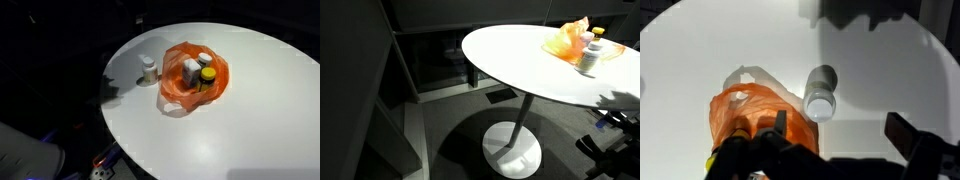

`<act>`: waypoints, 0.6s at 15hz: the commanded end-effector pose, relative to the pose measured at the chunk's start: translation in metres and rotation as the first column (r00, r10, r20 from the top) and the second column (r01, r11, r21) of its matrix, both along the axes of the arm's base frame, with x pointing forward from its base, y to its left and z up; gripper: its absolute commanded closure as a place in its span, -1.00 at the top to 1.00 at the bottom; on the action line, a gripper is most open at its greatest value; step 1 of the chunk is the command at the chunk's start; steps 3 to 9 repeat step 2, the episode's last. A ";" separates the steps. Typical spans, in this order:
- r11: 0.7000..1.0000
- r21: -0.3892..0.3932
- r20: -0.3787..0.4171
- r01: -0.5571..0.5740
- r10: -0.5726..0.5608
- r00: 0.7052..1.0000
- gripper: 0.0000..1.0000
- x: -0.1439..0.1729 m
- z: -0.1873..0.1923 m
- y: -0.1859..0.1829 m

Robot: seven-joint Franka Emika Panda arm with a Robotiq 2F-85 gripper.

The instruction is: Remove the white and orange bottle from the plastic bag and put it on the table

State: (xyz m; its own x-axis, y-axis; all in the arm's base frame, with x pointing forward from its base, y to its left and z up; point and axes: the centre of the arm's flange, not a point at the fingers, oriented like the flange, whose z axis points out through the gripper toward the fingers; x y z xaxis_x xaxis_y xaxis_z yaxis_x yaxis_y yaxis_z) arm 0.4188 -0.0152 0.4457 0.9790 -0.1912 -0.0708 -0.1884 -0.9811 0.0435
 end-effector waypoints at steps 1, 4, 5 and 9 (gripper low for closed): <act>1.000 0.000 -0.003 0.000 0.000 1.000 1.00 0.000 -0.001 0.000; 1.000 0.000 -0.006 0.000 0.000 1.000 1.00 0.000 -0.003 0.000; 1.000 0.000 -0.006 0.000 0.000 1.000 1.00 0.000 -0.003 0.000; 1.000 0.000 -0.006 0.000 0.000 1.000 1.00 0.000 -0.003 0.000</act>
